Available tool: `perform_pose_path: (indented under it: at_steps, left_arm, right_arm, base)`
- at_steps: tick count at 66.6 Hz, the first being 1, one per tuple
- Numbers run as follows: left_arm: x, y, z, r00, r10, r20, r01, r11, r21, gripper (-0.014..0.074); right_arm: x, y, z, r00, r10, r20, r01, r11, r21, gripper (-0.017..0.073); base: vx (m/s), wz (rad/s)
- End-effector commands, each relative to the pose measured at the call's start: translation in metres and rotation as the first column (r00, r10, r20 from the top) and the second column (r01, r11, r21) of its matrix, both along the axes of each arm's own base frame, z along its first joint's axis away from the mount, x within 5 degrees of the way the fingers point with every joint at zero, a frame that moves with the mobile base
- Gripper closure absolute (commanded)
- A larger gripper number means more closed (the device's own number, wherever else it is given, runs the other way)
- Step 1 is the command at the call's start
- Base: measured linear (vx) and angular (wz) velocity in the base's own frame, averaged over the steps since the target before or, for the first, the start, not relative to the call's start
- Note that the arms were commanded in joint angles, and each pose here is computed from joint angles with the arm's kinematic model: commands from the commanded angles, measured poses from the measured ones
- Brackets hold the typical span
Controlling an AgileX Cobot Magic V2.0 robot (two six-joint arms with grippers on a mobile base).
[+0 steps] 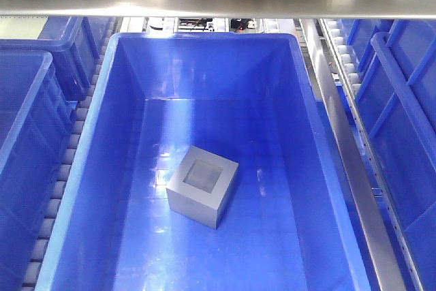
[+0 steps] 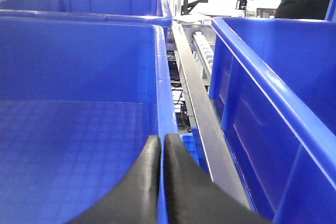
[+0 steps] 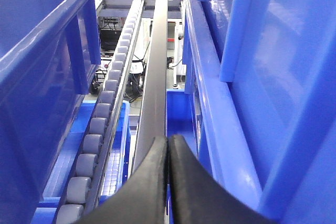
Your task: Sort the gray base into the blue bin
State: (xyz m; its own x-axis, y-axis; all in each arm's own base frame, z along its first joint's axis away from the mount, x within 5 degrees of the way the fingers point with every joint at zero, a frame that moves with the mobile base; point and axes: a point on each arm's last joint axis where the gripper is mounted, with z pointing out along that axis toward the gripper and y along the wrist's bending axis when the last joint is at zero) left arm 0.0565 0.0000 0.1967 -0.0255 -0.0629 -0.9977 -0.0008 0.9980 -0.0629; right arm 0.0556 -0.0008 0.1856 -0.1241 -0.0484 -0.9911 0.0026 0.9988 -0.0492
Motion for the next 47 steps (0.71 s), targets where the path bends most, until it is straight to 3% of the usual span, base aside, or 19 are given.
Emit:
perform_pose_path:
  at_steps: [1, 47]
  left_arm:
    - [-0.0018, 0.0001, 0.0093, 0.996, 0.003, 0.088, -0.002, 1.000, -0.010, 0.0601]
    - [-0.0018, 0.0001, 0.0093, 0.996, 0.003, 0.088, -0.002, 1.000, -0.010, 0.0601]
  right_arm:
    - [0.0003, -0.0001, 0.0050, 0.997, -0.001, 0.073, 0.003, 1.000, -0.015, 0.0564]
    - [0.0003, -0.0001, 0.0050, 0.997, -0.001, 0.074, 0.003, 1.000, -0.015, 0.0564]
  base:
    - [0.00, 0.00]
    - [0.00, 0.00]
